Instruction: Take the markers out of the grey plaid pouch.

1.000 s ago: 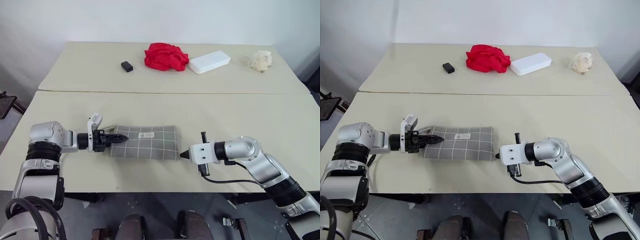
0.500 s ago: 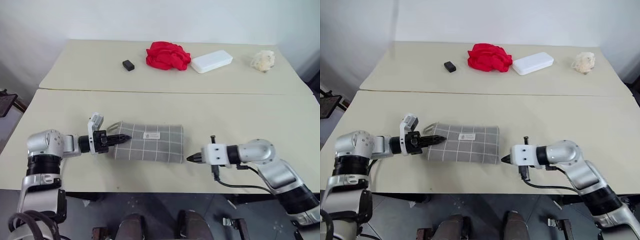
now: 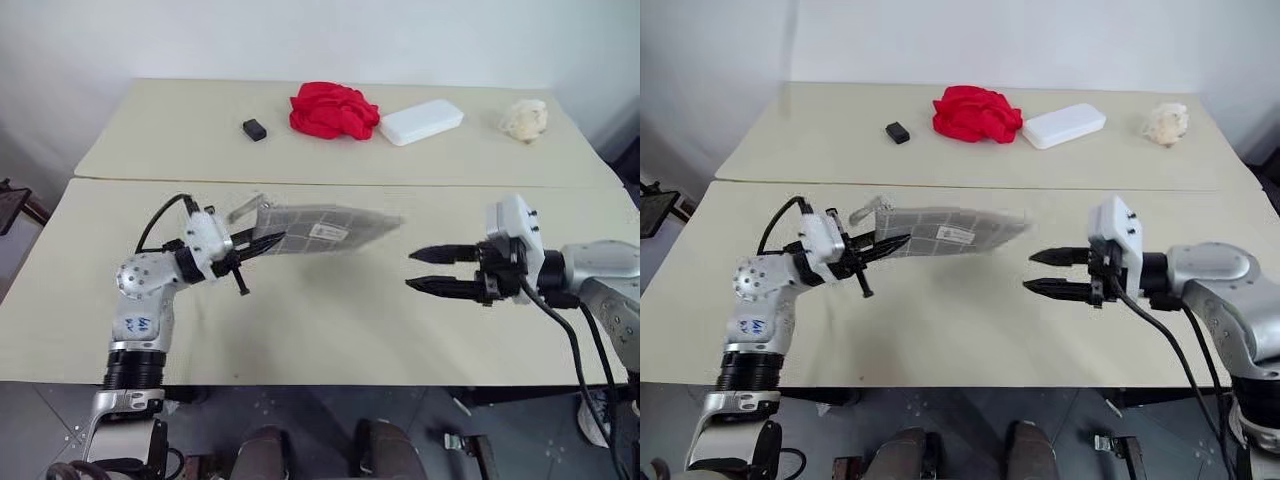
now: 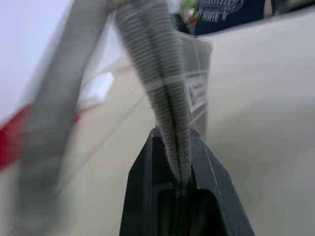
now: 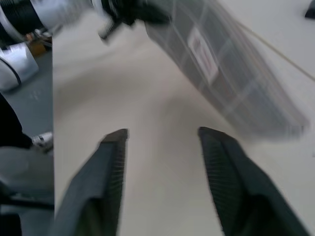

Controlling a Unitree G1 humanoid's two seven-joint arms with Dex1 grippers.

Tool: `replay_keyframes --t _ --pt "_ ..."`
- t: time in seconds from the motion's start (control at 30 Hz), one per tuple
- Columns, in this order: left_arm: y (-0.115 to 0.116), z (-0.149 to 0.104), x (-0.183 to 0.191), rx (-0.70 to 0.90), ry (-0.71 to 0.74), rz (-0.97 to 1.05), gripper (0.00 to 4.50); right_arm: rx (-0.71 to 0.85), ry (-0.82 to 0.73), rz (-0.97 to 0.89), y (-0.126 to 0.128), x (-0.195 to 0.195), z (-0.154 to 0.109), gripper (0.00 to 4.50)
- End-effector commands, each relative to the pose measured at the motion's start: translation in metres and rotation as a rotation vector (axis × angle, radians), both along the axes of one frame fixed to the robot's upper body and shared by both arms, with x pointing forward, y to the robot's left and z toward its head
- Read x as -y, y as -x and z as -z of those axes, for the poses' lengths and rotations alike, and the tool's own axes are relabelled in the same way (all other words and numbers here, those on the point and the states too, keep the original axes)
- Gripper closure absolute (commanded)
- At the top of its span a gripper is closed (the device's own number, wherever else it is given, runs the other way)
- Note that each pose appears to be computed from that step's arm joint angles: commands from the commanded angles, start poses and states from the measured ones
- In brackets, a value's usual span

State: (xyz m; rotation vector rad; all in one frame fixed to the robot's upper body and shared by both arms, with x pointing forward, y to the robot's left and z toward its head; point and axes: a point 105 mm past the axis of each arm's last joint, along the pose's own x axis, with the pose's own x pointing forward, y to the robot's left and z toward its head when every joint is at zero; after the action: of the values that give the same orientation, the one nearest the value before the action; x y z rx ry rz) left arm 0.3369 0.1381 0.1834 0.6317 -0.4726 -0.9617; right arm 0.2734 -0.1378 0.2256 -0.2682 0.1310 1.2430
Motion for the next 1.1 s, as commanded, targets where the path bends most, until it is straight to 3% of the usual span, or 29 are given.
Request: replay_keyframes --t 0.03,0.1,0.3,0.57,0.87,1.1 --pt "0.000 0.006 0.012 0.212 -0.137 -0.021 4.50 -0.027 -0.087 0.031 -0.006 -0.016 -0.024 0.76" --pt "0.002 0.010 0.019 0.265 -0.162 -0.001 4.50 -0.077 -0.112 0.043 -0.010 -0.025 -0.033 0.06" --pt "0.010 0.025 0.036 0.371 -0.264 0.064 4.50 -0.129 -0.088 0.008 -0.011 -0.070 -0.039 0.06" --pt "0.015 0.036 0.047 0.369 -0.297 0.095 4.50 -0.206 -0.010 -0.031 -0.005 -0.115 -0.035 0.06" --pt "0.014 0.034 0.051 0.375 -0.291 0.067 4.50 -0.249 0.120 0.088 -0.012 -0.113 0.001 0.06" --pt "0.014 0.034 0.053 0.391 -0.304 0.063 4.50 -0.355 0.069 0.192 -0.023 -0.104 0.008 0.06"
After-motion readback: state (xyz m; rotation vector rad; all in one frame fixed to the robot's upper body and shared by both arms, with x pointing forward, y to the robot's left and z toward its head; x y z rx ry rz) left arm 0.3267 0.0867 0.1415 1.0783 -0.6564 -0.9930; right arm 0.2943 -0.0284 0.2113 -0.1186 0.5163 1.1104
